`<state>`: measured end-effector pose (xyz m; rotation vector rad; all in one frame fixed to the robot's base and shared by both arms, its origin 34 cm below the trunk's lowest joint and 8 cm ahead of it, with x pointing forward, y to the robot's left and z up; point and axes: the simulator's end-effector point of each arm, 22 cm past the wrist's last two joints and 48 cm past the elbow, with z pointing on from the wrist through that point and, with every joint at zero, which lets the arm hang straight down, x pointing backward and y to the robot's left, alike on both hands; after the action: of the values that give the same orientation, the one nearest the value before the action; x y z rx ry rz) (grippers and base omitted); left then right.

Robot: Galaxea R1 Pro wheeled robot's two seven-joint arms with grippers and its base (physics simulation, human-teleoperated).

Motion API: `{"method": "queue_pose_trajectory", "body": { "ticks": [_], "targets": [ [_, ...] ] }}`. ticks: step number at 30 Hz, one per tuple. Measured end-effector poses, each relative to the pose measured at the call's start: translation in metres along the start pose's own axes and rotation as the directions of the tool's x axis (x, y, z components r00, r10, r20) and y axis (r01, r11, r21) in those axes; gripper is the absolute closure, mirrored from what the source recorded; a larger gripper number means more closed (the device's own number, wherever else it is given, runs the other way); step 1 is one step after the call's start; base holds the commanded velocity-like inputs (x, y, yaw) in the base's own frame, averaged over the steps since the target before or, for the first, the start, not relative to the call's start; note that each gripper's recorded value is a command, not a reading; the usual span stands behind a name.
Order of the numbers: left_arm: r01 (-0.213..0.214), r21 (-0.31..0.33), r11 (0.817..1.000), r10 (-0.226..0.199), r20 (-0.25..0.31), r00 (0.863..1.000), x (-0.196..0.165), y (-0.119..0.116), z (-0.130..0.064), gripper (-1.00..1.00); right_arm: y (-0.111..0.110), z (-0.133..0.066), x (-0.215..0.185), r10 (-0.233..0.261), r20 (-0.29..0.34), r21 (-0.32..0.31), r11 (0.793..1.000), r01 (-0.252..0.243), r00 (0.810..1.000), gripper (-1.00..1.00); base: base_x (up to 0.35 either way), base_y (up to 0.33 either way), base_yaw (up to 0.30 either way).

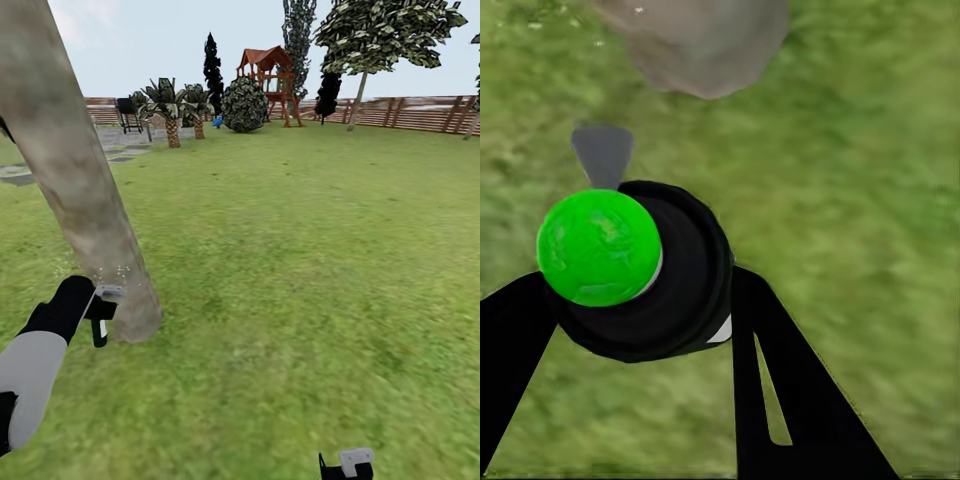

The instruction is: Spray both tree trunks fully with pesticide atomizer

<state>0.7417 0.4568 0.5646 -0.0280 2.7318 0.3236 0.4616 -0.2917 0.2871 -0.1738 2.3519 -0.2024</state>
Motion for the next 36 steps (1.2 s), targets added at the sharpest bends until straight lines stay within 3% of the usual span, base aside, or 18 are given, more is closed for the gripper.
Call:
{"method": "queue_pose_trajectory", "body": {
  "ticks": [3,7,13,23,36],
  "targets": [
    [-0.001,0.001,1.000,0.001,-0.002,1.000,0.001,-0.001,0.001,1.00,0.000,0.000,0.000,0.001,0.000,0.000,1.000,-0.001,1.000,-1.00,-0.091,-0.068,0.278],
    [-0.006,-0.006,1.000,0.005,-0.056,0.998,0.032,0.000,0.017,1.00,0.000,0.000,0.000,0.000,0.000,0.000,1.000,0.000,1.000,-1.00,-0.007,-0.005,0.216],
    [-0.022,0.022,1.000,0.023,-0.048,0.999,0.030,-0.027,0.017,1.00,0.000,0.000,0.000,0.000,0.000,0.001,1.000,0.000,1.000,-1.00,0.162,-0.101,0.012],
    [-0.010,-0.009,1.000,0.010,-0.076,0.997,0.046,-0.011,0.025,1.00,0.000,0.000,0.000,0.000,0.000,0.001,1.000,0.000,1.000,-1.00,0.067,-0.198,0.015],
    [-0.012,-0.012,1.000,0.011,-0.087,0.996,0.053,-0.012,0.028,1.00,0.000,0.000,0.000,0.001,0.000,0.000,1.000,-0.001,1.000,-1.00,0.179,-0.106,0.266]
  ]
}}
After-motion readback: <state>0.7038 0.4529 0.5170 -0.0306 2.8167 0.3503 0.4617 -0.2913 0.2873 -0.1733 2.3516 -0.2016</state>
